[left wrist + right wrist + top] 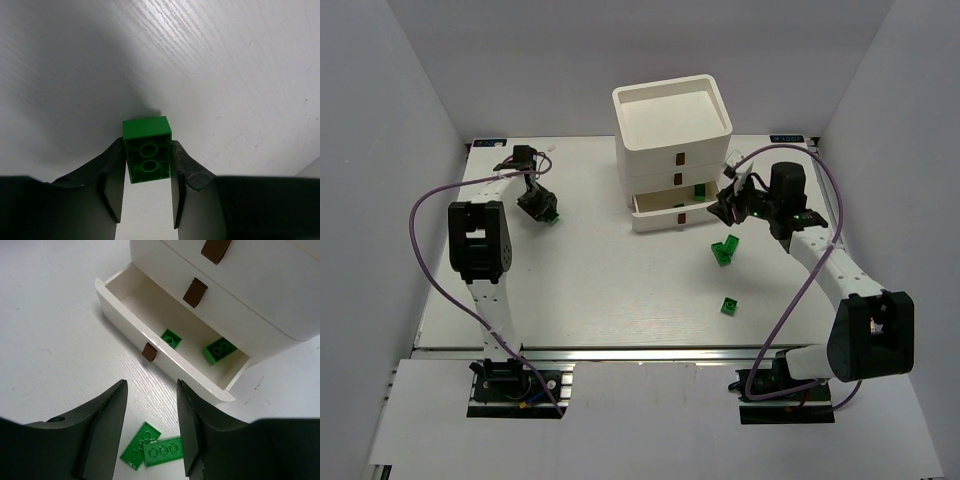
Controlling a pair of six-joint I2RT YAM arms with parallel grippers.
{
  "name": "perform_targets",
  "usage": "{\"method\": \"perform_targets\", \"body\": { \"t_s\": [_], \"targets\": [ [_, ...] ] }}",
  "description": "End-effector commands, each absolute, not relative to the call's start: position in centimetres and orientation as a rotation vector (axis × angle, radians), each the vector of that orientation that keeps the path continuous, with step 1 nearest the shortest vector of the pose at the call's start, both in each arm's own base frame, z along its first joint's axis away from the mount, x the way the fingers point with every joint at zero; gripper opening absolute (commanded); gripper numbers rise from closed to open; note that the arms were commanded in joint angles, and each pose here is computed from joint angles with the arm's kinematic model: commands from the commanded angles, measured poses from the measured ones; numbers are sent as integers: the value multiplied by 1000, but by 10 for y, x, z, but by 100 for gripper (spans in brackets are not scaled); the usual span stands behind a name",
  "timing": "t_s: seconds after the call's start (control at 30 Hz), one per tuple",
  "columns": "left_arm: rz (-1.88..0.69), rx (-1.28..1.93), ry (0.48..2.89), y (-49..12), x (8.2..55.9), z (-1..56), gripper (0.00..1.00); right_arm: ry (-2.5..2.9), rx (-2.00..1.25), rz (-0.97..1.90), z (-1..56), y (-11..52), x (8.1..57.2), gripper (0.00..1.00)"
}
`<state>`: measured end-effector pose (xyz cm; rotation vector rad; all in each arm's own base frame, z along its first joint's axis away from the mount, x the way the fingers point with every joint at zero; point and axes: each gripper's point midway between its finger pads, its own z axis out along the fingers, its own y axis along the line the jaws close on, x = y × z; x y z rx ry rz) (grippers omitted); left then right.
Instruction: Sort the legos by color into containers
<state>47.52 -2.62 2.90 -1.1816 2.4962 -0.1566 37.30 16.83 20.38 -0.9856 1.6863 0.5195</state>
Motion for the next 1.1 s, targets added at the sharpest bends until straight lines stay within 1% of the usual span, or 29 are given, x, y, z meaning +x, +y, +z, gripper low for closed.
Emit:
{"method": "perform_targets", "body": {
  "t_s": [0.0, 0.07, 0.1, 0.13, 0.17, 0.2, 0.23, 0.27, 0.3, 0.4, 0.47, 0.7, 0.73, 0.8, 0.83, 0.93, 0.97, 1.0, 1.07],
  "targets": [
    [-206, -1105, 2454, -29, 478, 59, 32, 1660, -971, 501, 216, 165, 372, 50],
    [-254, -1029, 2446, -39, 483, 76, 21, 1658, -963, 496, 219, 163, 372, 48],
    [-288, -952, 2421, -41, 487, 94, 11, 1665, -951, 497, 220, 163, 372, 42],
    [-359, -877, 2419, -54, 489, 107, 7, 1702, -866, 473, 224, 157, 376, 33],
    [-500, -801, 2443, -78, 484, 114, 5, 1696, -821, 456, 225, 154, 380, 20],
    [-606, -689, 2355, -89, 492, 145, 1, 1694, -790, 448, 228, 152, 381, 2],
    [-688, -612, 2354, -114, 485, 153, 1, 1692, -757, 421, 231, 147, 382, 0],
    [-834, -518, 2365, -140, 472, 158, 0, 1690, -729, 419, 229, 146, 382, 0],
    [-916, -420, 2286, -157, 473, 182, 0, 1685, -718, 418, 229, 145, 382, 0],
    [-1049, -182, 2228, -213, 452, 201, 0, 1703, -696, 443, 224, 146, 381, 0],
    [-1071, -19, 2167, -244, 435, 217, 0, 1719, -689, 464, 220, 147, 380, 0],
    [-927, 513, 1971, -289, 407, 218, 0, 1710, -721, 457, 217, 147, 377, 0],
    [-898, 563, 1933, -294, 410, 227, 0, 1706, -726, 455, 218, 147, 377, 0],
    [-816, 693, 1898, -301, 416, 219, 0, 1707, -736, 442, 217, 145, 377, 0],
    [-766, 731, 1858, -310, 424, 230, 0, 1704, -752, 434, 217, 145, 376, 0],
    [-626, 862, 1839, -323, 440, 210, 0, 1705, -770, 405, 215, 142, 376, 0],
    [-580, 868, 1808, -327, 450, 219, 0, 1701, -768, 401, 217, 141, 376, 3],
    [-541, 918, 1814, -328, 459, 202, 0, 1706, -778, 394, 215, 140, 376, 6],
    [-493, 965, 1765, -345, 467, 209, 0, 1714, -783, 380, 214, 137, 375, 16]
  ]
}}
